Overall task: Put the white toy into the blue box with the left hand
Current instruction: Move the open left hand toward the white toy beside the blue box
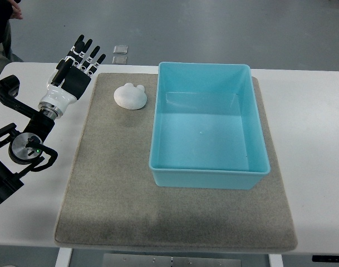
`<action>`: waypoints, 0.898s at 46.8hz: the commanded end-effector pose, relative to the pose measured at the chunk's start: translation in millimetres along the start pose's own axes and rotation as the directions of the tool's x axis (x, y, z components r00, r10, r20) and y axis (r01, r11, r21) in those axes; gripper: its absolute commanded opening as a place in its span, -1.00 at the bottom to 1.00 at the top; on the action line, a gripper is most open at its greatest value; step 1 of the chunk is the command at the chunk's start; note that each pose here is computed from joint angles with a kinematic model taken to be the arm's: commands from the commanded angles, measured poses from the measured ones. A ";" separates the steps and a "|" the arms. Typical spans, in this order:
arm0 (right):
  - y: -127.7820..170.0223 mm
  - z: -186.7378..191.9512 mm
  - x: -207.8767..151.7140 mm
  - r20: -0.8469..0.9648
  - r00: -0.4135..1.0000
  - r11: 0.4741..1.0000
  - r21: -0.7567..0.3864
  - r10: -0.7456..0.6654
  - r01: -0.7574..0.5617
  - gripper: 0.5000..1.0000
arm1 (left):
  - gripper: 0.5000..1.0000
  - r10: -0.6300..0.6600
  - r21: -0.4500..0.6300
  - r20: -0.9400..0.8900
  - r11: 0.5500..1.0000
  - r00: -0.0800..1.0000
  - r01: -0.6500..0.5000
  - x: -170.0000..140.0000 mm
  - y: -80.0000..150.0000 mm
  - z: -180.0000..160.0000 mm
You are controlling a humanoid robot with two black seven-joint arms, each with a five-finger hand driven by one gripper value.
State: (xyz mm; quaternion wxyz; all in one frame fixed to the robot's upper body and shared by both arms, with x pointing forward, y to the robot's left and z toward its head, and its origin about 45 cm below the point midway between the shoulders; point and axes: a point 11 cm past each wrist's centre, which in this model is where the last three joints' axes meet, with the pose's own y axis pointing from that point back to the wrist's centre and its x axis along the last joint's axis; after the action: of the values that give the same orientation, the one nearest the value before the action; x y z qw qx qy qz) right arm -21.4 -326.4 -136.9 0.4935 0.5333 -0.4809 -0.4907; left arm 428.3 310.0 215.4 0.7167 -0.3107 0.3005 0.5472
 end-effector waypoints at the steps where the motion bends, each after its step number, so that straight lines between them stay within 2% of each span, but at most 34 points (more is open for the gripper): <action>1: 0.0 0.0 0.0 0.000 1.000 1.000 0.000 0.000 0.000 0.74 | 0.99 0.005 -0.003 0.009 1.000 1.000 -0.005 2.2 -0.9 2.1; 7: 0.0 0.0 0.0 0.000 1.000 1.000 0.000 0.000 0.000 0.74 | 0.99 -0.006 -0.001 0.012 1.000 1.000 0.006 1.6 -0.1 1.9; 20: 0.0 0.0 0.0 0.000 1.000 1.000 0.000 0.000 0.000 0.74 | 0.99 -0.163 0.025 0.026 0.986 0.986 0.163 -9.4 1.0 4.9; 42: 0.0 0.0 0.0 0.000 1.000 1.000 0.000 0.000 0.000 0.74 | 0.98 -0.152 0.003 0.028 0.988 0.988 0.152 -6.0 0.5 11.7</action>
State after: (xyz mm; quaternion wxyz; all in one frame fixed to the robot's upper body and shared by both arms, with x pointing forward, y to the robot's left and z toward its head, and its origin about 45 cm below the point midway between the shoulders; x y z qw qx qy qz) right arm -21.4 -326.4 -136.9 0.4935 0.5333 -0.4808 -0.4907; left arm 427.4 316.1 226.7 0.7604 -0.3245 0.2656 0.4959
